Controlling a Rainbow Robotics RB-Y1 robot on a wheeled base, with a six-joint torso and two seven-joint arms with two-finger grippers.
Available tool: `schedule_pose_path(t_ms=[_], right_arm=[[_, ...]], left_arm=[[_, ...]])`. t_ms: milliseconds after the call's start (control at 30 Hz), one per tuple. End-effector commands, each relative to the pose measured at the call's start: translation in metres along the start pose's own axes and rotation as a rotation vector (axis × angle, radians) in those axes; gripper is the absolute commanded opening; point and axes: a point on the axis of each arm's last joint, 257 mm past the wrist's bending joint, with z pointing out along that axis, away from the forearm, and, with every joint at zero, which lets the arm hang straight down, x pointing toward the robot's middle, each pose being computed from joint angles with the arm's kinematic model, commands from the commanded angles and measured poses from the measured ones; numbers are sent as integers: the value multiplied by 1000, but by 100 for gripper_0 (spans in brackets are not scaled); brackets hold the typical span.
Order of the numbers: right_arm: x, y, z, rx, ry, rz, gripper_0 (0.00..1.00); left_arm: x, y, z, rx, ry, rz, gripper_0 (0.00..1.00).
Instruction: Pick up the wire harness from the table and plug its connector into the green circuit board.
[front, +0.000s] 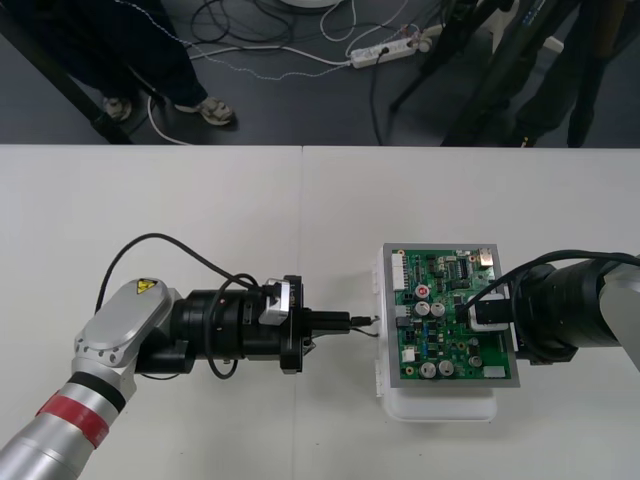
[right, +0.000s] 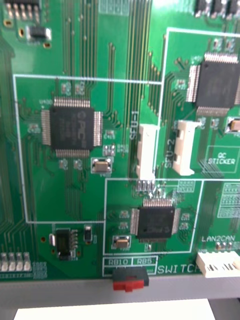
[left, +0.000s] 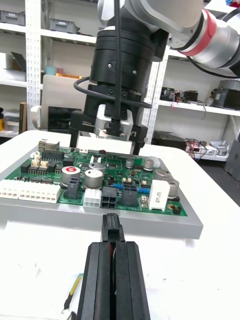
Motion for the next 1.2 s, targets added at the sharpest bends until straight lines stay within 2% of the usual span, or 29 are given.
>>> schedule_pose_path(t_ms=[33,1200], right_arm=[[-18,-6,-2,9,-35,-36,100],[-17,-4,2,12,-21,10,100]], left_arm=[[-14,14,28,-16,-24,76,0],[-15,9,57,2,-19,79,0]])
